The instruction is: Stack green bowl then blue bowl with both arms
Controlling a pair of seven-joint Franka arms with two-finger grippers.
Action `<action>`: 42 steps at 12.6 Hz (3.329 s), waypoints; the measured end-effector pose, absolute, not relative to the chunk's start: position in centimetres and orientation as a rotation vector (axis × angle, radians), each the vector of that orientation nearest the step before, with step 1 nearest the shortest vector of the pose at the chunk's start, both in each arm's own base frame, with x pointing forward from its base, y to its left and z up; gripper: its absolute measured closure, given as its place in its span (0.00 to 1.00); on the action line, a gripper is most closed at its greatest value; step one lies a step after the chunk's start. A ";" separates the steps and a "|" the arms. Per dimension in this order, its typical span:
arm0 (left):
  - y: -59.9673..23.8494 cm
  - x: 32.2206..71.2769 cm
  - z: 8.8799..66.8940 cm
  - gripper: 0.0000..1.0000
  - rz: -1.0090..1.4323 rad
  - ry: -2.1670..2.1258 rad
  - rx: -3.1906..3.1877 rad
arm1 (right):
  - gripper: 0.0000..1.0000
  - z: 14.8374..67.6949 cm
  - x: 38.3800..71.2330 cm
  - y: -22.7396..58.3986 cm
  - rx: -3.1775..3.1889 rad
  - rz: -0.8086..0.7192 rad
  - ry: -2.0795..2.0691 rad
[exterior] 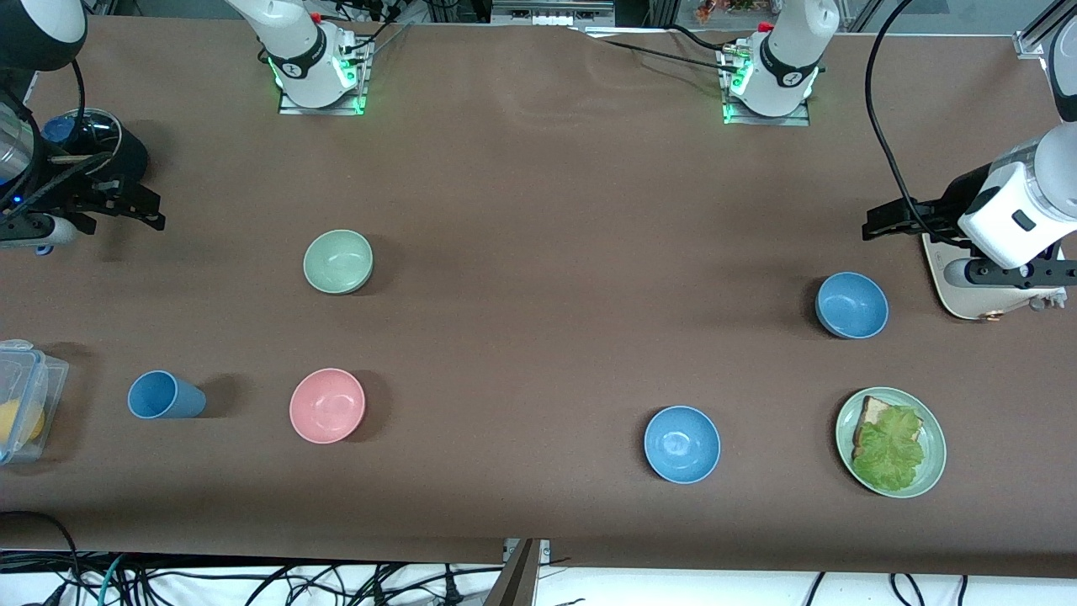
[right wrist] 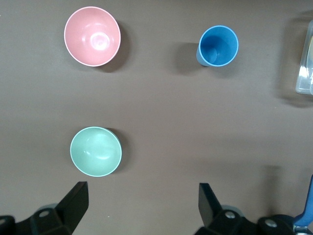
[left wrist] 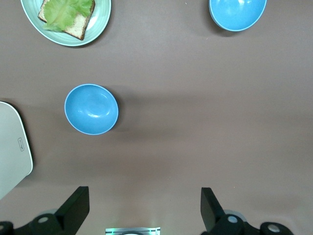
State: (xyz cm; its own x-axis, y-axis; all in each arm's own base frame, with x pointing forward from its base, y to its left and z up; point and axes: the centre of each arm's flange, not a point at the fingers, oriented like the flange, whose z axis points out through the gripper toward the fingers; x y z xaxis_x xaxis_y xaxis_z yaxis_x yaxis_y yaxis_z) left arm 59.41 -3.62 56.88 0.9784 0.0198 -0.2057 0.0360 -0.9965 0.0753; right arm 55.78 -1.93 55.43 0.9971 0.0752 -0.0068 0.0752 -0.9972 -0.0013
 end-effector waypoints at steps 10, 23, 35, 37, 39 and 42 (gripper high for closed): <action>-3.7 59.4 56.9 0.00 -0.316 0.042 3.046 | 0.00 55.4 55.8 -1.7 -3.138 0.011 -0.126; -3.7 59.4 56.9 0.00 -0.316 0.042 3.046 | 0.00 50.2 55.9 -1.6 -3.112 0.311 -0.116; -3.7 59.4 56.9 0.00 -0.316 0.042 3.046 | 0.00 25.5 52.4 6.6 -3.081 0.165 0.213; -3.7 59.4 56.9 0.00 -0.316 0.042 3.046 | 0.03 22.1 52.1 6.4 -3.087 0.208 0.224; -3.7 59.4 56.9 0.00 -0.316 0.042 3.046 | 0.13 20.9 51.9 6.3 -3.089 0.236 0.228; -3.7 59.4 56.9 0.00 -0.316 0.042 3.046 | 0.51 20.8 51.9 6.3 -3.090 0.243 0.182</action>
State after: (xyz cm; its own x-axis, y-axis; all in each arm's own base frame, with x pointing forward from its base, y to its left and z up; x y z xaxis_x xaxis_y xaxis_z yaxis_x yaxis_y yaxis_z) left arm 59.42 -3.65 56.86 0.9784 0.0193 -0.2058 0.0355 -0.9965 0.0752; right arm 51.89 6.28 20.76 0.9809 -0.1138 -0.1577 -0.1195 -0.9925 -0.0272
